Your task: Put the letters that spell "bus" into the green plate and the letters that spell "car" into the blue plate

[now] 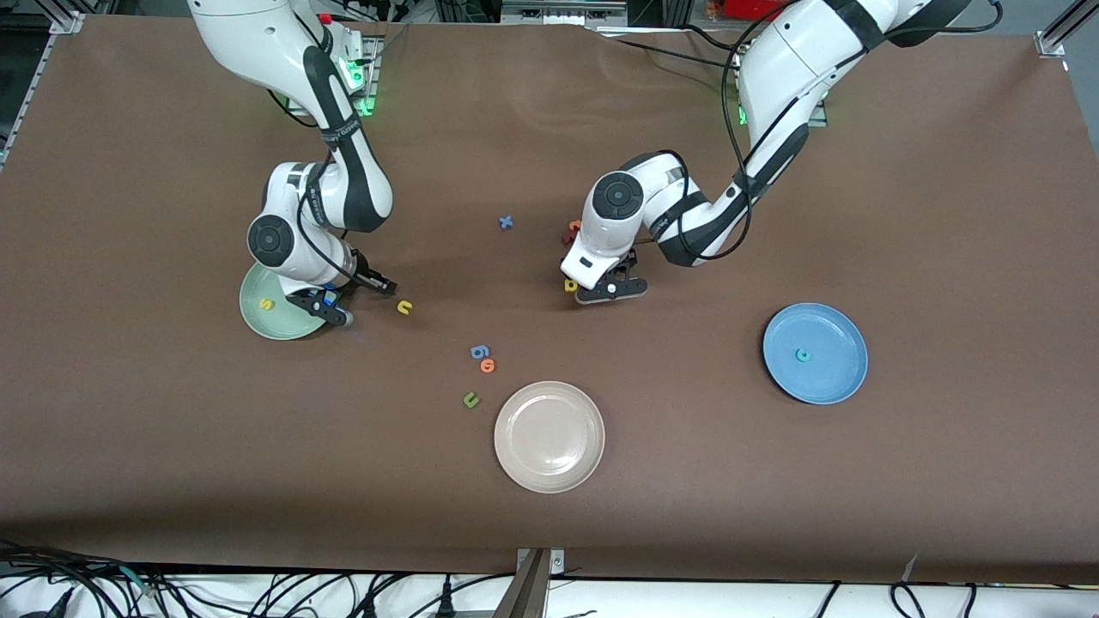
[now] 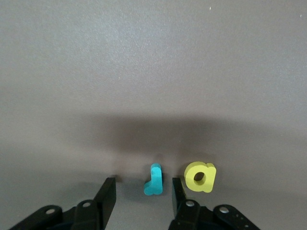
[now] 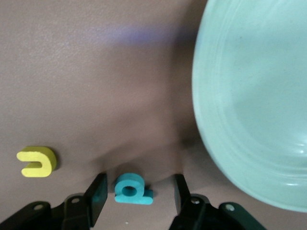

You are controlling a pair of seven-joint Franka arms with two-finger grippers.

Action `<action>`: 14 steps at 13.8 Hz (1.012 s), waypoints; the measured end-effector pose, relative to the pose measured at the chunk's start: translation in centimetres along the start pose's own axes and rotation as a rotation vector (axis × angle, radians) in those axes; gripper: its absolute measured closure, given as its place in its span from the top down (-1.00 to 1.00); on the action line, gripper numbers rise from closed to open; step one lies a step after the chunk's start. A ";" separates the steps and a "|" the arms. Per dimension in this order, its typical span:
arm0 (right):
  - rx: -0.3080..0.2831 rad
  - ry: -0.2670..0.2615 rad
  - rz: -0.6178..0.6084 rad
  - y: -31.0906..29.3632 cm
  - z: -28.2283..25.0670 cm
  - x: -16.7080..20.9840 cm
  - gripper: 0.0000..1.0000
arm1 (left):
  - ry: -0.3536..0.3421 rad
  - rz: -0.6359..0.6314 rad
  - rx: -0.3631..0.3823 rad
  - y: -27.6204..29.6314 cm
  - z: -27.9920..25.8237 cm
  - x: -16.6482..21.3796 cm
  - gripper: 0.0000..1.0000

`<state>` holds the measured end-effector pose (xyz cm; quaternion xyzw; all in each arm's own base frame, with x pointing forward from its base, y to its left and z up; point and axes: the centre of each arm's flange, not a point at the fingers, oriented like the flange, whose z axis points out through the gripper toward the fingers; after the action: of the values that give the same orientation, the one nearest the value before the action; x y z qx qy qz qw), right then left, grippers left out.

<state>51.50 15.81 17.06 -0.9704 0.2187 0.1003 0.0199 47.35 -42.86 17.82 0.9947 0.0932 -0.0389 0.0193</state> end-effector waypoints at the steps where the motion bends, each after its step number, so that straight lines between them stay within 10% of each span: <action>1: 0.001 0.001 0.001 0.0 0.0 0.0 0.25 | -0.002 -0.001 0.001 0.0 0.2 0.0 0.04; 14: 0.031 -0.006 0.033 0.1 -0.1 0.1 0.13 | -0.001 -0.009 0.004 -0.2 0.2 0.4 -0.61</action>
<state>51.56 15.65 17.14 -0.9659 0.2362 0.1001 0.0339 47.69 -42.63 17.59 0.9943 0.0975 -0.0397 0.0173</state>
